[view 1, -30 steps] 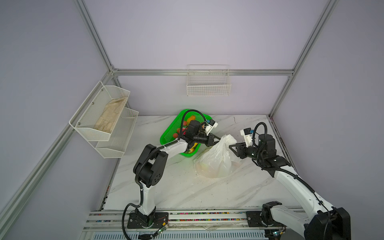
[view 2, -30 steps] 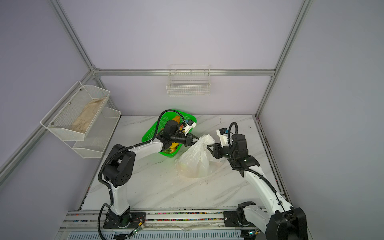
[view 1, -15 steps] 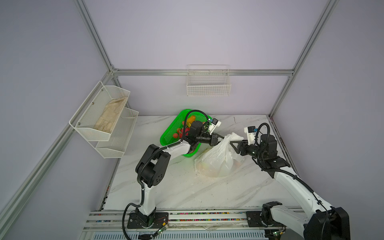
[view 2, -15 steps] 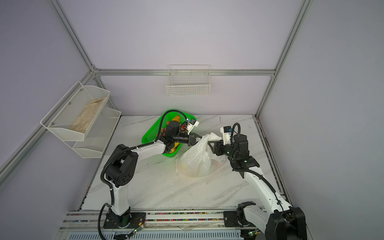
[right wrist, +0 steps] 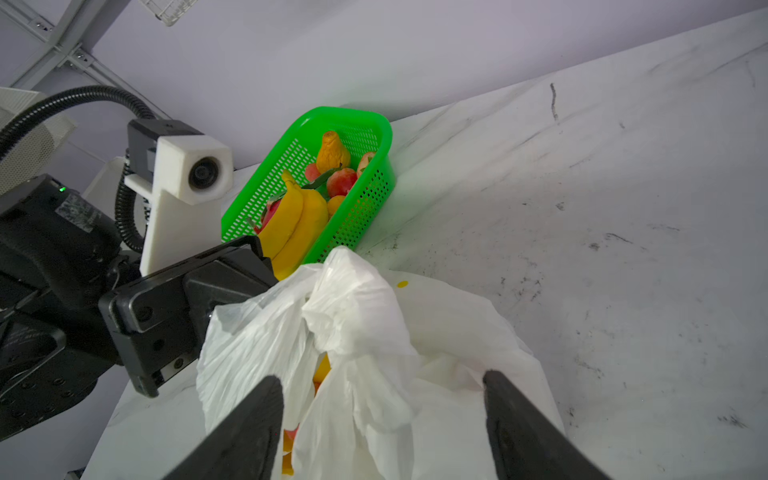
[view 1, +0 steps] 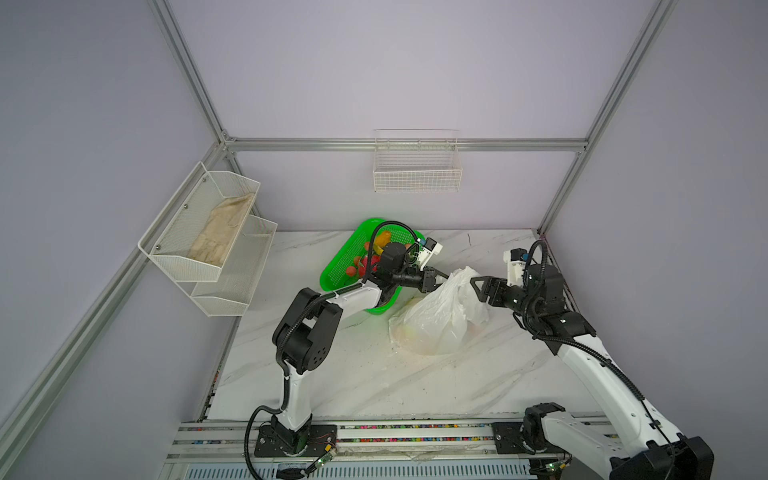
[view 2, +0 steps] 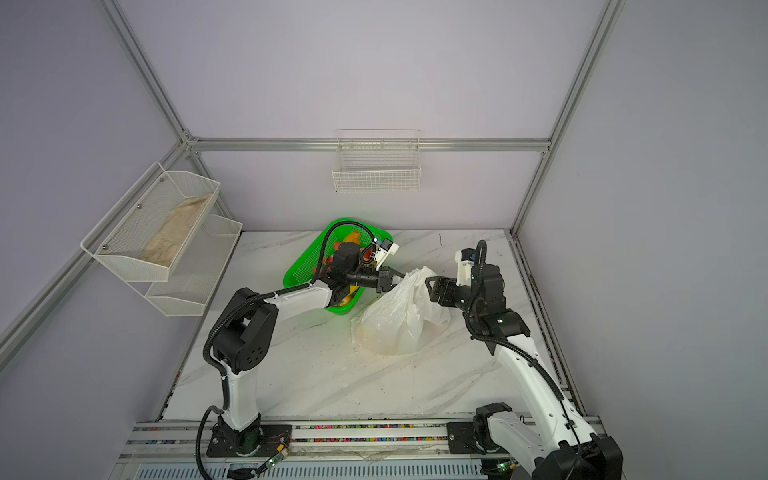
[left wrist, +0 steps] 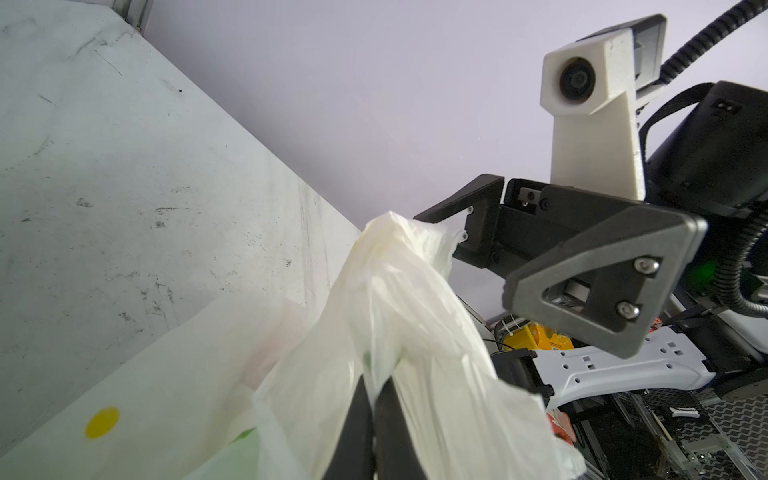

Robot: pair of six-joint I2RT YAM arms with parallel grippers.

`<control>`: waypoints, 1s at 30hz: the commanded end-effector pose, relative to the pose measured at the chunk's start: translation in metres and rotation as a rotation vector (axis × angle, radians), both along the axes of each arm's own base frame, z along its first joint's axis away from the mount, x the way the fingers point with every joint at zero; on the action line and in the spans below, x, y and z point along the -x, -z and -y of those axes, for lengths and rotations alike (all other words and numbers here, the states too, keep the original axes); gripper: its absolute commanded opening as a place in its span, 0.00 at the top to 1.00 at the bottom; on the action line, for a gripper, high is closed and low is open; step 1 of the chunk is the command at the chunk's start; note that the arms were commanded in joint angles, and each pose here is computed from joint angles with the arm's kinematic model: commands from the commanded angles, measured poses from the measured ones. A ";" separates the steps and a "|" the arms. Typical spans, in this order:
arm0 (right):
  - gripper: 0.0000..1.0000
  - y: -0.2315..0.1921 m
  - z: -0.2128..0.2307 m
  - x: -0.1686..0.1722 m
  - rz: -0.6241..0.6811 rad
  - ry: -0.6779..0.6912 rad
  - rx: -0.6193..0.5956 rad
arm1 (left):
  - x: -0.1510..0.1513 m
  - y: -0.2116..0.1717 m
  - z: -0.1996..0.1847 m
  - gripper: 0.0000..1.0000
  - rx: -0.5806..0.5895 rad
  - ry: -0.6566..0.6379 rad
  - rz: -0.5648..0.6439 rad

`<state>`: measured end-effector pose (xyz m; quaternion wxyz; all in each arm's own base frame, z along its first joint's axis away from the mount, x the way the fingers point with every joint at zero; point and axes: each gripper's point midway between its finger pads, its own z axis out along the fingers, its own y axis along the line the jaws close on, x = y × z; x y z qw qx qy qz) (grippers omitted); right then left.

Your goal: Place the fake fruits into the plastic bag and tie a complex knot

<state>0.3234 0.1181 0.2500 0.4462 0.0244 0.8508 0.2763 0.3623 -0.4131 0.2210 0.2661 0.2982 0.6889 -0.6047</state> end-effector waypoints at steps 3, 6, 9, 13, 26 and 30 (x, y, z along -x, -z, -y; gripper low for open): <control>0.24 -0.002 0.014 0.025 -0.106 0.058 0.018 | 0.001 0.001 0.002 1.00 -0.013 0.002 0.042; 0.31 -0.008 0.005 0.039 -0.128 -0.003 -0.016 | 0.002 0.001 0.002 1.00 -0.019 0.001 0.047; 0.36 -0.014 0.002 0.041 -0.110 -0.021 -0.026 | 0.001 0.000 0.001 1.00 -0.021 0.001 0.051; 0.41 -0.016 0.002 0.027 -0.076 -0.013 -0.021 | 0.002 0.000 0.001 1.00 -0.022 0.000 0.056; 0.61 -0.004 0.000 -0.006 -0.048 -0.035 0.075 | 0.003 -0.002 0.001 1.00 -0.021 0.007 0.065; 0.69 -0.004 0.000 -0.010 -0.038 -0.035 0.081 | 0.003 -0.002 0.001 1.00 -0.023 0.008 0.067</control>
